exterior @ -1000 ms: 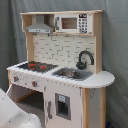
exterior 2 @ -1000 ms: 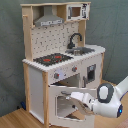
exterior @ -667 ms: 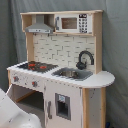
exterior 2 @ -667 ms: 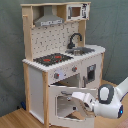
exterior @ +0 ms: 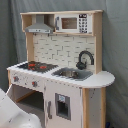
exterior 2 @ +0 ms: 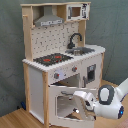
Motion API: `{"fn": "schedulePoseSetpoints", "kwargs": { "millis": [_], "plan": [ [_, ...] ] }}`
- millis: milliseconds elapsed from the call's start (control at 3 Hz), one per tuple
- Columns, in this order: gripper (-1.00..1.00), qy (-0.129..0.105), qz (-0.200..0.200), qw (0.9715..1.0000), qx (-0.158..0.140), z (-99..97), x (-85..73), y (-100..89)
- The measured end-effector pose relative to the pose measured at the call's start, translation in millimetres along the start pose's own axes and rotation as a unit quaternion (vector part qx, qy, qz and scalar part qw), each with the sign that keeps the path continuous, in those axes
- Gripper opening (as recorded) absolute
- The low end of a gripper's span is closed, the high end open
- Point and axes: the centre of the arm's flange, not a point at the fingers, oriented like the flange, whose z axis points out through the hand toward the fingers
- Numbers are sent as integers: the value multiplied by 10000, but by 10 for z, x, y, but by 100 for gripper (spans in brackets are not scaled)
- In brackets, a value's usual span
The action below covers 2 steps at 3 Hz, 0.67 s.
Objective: Play with the kitchen
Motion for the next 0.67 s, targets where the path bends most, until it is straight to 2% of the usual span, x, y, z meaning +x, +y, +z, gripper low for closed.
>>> {"fn": "schedulePoseSetpoints", "kwargs": {
  "millis": [333,667],
  "plan": [
    [100,-64,448,9990,-61,36,-81,14],
    [100,-203,840,9959,-263,148,-245,109]
  ]
}}
